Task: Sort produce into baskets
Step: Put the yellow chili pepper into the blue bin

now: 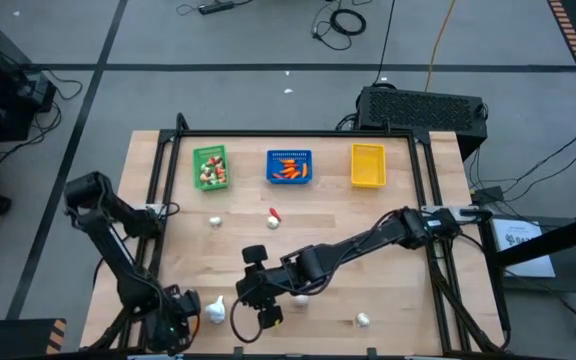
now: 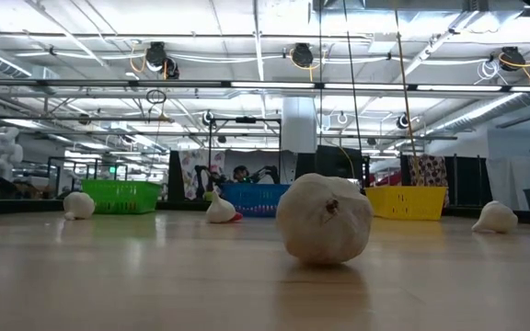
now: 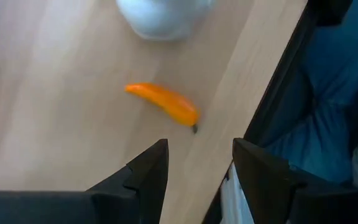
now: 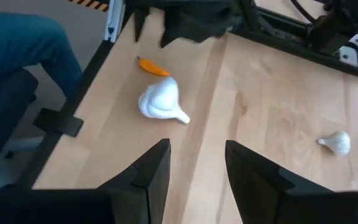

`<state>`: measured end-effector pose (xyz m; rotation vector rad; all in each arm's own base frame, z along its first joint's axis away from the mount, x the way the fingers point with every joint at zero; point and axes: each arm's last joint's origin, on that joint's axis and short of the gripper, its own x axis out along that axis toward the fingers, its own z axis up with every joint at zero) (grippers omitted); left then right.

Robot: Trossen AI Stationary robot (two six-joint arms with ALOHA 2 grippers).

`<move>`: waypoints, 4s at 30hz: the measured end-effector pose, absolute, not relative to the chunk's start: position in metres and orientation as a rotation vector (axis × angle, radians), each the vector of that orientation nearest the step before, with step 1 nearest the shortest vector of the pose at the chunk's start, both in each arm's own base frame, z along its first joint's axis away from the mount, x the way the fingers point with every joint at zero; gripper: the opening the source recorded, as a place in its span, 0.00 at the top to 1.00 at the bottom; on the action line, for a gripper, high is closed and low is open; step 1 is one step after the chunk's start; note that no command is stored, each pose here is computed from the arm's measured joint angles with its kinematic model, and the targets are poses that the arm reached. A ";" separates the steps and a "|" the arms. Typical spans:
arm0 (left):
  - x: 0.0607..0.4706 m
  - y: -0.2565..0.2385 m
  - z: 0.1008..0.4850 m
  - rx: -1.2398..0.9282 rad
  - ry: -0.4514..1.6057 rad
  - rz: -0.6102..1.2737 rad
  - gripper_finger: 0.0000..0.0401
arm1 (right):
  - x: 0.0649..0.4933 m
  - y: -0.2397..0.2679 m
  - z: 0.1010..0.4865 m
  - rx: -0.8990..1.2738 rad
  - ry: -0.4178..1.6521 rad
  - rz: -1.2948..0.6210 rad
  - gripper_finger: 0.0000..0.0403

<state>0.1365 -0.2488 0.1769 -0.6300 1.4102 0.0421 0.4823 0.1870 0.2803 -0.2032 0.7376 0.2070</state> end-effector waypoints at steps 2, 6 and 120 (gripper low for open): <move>0.138 -0.250 0.172 -0.650 1.398 0.086 0.54 | 0.484 0.184 0.280 -0.213 0.737 0.205 0.64; 0.140 -0.253 0.164 -0.704 1.398 0.160 0.54 | 0.486 0.176 0.280 -0.210 0.740 0.192 0.64; 0.174 -0.196 0.236 -0.077 0.896 0.028 0.92 | 0.511 0.156 0.240 -0.395 0.538 0.278 0.45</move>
